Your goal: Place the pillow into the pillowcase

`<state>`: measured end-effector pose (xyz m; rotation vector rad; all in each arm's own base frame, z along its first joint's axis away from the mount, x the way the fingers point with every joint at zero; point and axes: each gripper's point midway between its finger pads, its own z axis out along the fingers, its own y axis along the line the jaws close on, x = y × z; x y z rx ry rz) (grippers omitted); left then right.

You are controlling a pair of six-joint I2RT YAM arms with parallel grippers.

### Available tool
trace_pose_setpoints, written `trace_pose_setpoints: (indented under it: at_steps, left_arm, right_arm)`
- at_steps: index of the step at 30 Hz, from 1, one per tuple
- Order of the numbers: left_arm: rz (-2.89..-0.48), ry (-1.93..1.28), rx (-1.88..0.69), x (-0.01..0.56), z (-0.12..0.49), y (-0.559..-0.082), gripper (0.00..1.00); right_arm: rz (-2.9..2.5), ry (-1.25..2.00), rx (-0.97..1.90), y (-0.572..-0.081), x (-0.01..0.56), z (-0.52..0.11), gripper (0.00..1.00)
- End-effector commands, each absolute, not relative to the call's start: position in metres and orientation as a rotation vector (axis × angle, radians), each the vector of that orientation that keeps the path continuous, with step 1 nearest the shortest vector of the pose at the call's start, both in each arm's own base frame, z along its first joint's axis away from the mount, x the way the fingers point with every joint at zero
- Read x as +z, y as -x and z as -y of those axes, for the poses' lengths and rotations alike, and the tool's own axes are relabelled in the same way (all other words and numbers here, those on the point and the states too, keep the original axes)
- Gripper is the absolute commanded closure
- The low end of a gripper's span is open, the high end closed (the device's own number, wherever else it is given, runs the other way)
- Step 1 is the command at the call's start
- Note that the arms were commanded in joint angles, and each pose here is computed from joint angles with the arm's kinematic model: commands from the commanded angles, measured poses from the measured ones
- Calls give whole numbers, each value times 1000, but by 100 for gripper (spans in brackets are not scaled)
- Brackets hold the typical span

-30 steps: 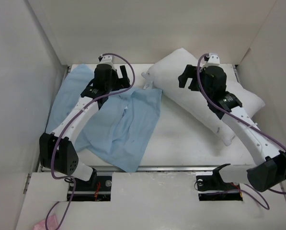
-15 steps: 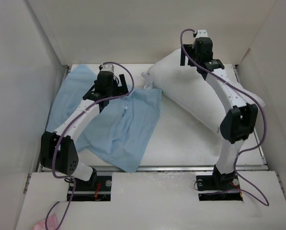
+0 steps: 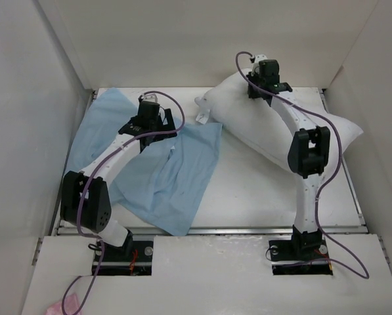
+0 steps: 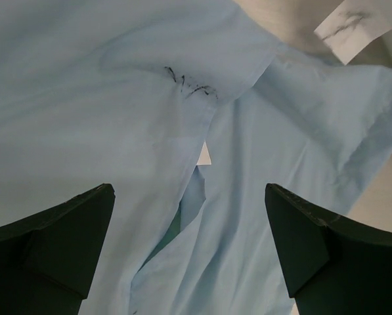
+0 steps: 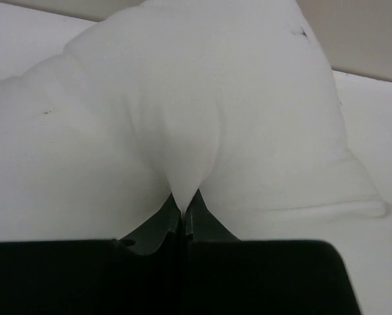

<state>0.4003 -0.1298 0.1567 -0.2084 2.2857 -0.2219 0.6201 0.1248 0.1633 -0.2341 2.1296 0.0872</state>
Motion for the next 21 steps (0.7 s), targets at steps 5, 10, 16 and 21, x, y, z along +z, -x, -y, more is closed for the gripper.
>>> trace_pose_setpoints:
  at_steps: [5,10,16,21]
  left_arm:
    - [-2382,167,-211,128,130,-383,0]
    - [-2444,157,-245,97,134,-369,0]
    - [-2427,164,-240,103,139,-380,2]
    - [-2405,236,-131,113,113,-398,4]
  right_arm:
    - [-1827,238,195,-575,322,-102,100]
    - [-1734,276,221,-514,405,-101,100]
    - [-1840,455,484,-436,372,-135,100]
    - [-1825,509,559,-364,360,-152,100]
